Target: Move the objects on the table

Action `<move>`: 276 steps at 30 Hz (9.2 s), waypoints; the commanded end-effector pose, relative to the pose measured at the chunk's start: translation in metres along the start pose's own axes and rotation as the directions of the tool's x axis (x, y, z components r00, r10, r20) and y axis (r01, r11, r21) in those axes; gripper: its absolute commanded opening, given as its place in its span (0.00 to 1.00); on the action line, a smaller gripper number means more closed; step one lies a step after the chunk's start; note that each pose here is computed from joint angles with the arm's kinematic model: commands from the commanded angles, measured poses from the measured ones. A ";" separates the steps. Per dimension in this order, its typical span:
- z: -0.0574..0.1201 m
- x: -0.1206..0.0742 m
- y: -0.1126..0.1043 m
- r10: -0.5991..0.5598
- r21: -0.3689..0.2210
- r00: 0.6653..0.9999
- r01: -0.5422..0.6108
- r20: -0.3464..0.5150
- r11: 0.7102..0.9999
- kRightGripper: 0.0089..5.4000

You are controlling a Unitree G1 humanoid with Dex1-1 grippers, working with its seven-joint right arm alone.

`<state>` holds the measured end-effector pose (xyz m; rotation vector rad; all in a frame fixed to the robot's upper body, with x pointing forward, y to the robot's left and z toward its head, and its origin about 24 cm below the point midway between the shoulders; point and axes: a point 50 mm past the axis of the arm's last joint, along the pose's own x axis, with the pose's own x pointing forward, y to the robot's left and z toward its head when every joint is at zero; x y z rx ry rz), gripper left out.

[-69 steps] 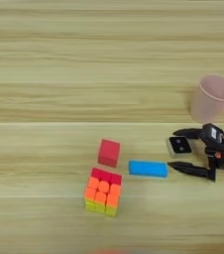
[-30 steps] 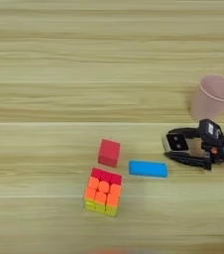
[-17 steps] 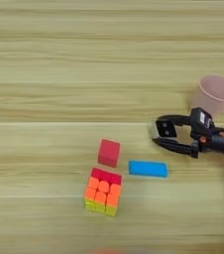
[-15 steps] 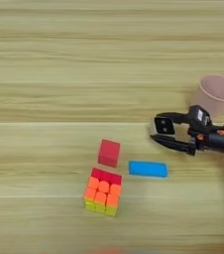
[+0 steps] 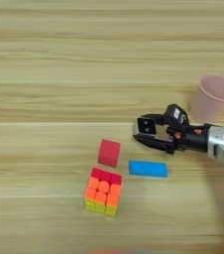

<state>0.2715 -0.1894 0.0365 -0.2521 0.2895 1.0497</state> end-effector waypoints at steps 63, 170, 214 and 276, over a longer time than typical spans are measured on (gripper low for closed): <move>0.094 -0.050 -0.010 0.096 -0.216 0.899 -0.002 0.427 0.976 1.00; 0.030 -0.091 -0.042 0.072 -0.302 0.996 -0.053 0.054 0.952 0.26; -0.004 -0.087 -0.055 -0.003 -0.221 0.999 -0.006 -0.043 0.975 0.69; 0.047 -0.172 -0.088 -0.213 -0.068 0.837 0.285 0.503 0.956 1.00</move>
